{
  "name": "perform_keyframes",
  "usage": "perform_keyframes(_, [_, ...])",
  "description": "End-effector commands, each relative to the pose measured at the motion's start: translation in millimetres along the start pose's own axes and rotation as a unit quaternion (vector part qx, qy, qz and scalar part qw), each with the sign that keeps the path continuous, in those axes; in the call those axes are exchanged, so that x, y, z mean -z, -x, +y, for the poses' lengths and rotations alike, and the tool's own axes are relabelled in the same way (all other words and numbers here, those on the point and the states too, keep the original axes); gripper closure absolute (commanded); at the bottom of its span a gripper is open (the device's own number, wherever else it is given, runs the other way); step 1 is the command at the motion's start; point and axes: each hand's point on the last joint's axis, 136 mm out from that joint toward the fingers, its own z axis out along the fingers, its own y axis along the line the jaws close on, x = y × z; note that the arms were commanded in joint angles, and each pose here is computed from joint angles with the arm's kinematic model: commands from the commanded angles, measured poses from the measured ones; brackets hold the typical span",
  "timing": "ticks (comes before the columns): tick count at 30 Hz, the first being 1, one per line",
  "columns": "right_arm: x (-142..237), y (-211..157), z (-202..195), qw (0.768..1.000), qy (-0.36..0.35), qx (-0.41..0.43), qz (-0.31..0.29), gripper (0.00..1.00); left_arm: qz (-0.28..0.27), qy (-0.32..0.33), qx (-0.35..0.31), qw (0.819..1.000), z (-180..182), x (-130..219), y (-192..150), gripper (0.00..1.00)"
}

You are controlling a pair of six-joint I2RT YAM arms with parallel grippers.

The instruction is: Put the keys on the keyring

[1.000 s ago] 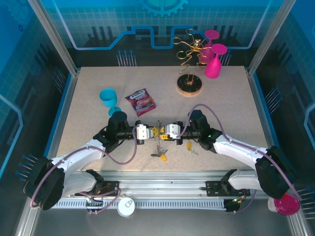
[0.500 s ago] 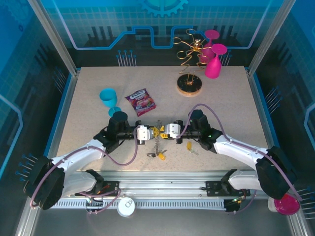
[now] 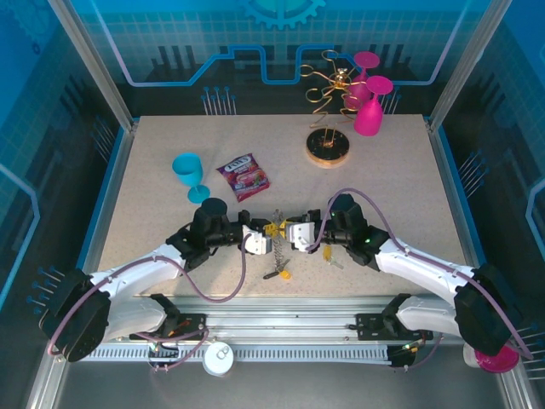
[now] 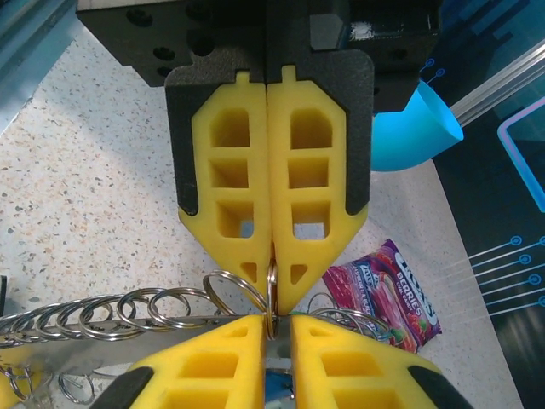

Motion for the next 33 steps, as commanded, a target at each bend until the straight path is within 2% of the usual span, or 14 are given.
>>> perform_keyframes(1, [-1,2,2,1.0,-0.002,0.027,0.005,0.84,-0.015,0.008,-0.026,1.0,2,1,8,1.0])
perform_keyframes(11, [2,-1,9,0.999,0.006,0.034,0.015,0.91,-0.009,0.017,0.002,1.0,6,3,7,1.0])
perform_keyframes(15, [6,-7,17,0.999,0.017,0.032,0.031,0.77,0.014,0.026,0.02,0.999,10,1,-2,1.0])
perform_keyframes(18, [11,-9,21,0.999,0.019,0.012,0.038,0.75,0.02,0.03,0.022,0.999,11,2,-4,1.0])
perform_keyframes(26, [24,-6,13,0.993,-0.01,-0.107,0.053,0.72,0.021,0.035,0.032,0.999,15,1,-2,1.0])
perform_keyframes(31, [27,-12,2,0.969,-0.042,-0.233,0.071,0.69,0.015,0.039,0.033,0.999,16,2,-1,1.0])
perform_keyframes(33, [26,-12,5,0.965,-0.032,-0.251,0.074,0.69,0.011,0.038,0.035,0.999,16,1,0,1.0])
